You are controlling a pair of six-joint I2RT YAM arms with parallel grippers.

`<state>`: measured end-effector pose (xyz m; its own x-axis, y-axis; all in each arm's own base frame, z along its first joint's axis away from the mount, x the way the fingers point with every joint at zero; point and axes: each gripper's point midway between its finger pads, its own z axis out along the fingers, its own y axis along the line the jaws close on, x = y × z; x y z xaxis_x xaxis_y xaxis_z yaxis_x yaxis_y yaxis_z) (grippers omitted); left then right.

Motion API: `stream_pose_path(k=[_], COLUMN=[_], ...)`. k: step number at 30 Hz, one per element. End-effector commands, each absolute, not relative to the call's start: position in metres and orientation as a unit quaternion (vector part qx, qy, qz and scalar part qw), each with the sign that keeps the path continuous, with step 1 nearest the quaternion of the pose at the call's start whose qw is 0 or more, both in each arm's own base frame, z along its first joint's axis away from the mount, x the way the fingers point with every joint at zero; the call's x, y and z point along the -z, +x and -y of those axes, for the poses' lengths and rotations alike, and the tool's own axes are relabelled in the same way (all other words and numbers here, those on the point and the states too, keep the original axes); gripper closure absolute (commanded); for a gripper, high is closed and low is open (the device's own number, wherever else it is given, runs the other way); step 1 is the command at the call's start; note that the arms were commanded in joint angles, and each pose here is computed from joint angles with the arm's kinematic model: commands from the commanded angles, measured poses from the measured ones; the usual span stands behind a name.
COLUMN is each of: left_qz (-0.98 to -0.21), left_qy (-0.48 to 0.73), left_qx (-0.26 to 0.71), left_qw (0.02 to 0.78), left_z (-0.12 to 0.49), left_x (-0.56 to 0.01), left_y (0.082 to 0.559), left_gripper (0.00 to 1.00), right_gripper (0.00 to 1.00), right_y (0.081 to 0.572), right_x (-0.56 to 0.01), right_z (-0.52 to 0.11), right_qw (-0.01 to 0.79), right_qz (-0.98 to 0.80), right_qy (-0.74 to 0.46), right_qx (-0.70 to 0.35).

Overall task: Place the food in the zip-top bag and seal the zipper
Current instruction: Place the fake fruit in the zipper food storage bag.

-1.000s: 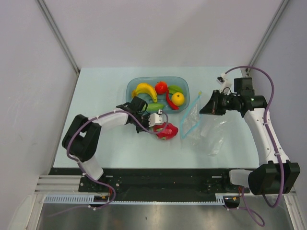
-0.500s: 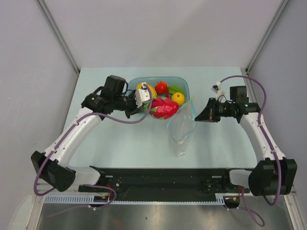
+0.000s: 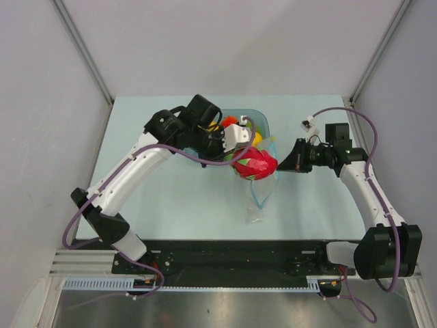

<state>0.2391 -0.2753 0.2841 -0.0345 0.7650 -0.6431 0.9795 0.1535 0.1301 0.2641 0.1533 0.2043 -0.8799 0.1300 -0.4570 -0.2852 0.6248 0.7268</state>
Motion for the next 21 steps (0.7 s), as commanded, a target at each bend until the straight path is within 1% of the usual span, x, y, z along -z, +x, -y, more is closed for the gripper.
stream_pose_path(k=[1, 3, 5, 7, 8, 11, 16, 18, 20, 21], left_qz=[-0.7, -0.704, -0.717, -0.735, -0.754, -0.782, -0.804, -0.813, -0.833, -0.836], left_qy=[0.617, 0.625, 0.631, 0.623, 0.606, 0.591, 0.57, 0.563, 0.538, 0.533], left_qx=[0.222, 0.21, 0.166, 0.128, 0.076, 0.013, 0.006, 0.007, 0.019, 0.051], left_qw=[0.283, 0.263, 0.247, 0.236, 0.242, 0.196, 0.171, 0.146, 0.127, 0.12], left_z=[0.275, 0.276, 0.272, 0.27, 0.26, 0.245, 0.238, 0.234, 0.232, 0.239], left_x=[-0.316, -0.305, -0.289, -0.275, -0.273, -0.256, -0.241, -0.227, -0.218, -0.217], left_y=[0.205, 0.198, 0.202, 0.215, 0.231, 0.245, 0.242, 0.238, 0.239, 0.233], left_gripper=[1.0, 1.0, 1.0, 1.0, 1.0, 1.0, 1.0, 1.0, 1.0, 1.0], right_gripper=[1.0, 1.0, 1.0, 1.0, 1.0, 1.0, 1.0, 1.0, 1.0, 1.0], right_y=[0.273, 0.274, 0.274, 0.272, 0.271, 0.265, 0.256, 0.253, 0.252, 0.252], right_x=[-0.241, -0.248, -0.256, -0.259, -0.263, -0.266, -0.263, -0.265, -0.265, -0.266], right_z=[-0.166, -0.171, -0.175, -0.178, -0.18, -0.182, -0.186, -0.189, -0.19, -0.191], right_qw=[0.293, 0.298, 0.301, 0.3, 0.301, 0.297, 0.295, 0.296, 0.299, 0.3], right_qz=[-0.847, -0.842, -0.838, -0.837, -0.836, -0.837, -0.838, -0.836, -0.835, -0.833], right_qy=[-0.071, -0.072, -0.074, -0.074, -0.077, -0.083, -0.103, -0.111, -0.117, -0.12], right_qx=[-0.438, -0.443, -0.449, -0.451, -0.452, -0.452, -0.448, -0.449, -0.448, -0.449])
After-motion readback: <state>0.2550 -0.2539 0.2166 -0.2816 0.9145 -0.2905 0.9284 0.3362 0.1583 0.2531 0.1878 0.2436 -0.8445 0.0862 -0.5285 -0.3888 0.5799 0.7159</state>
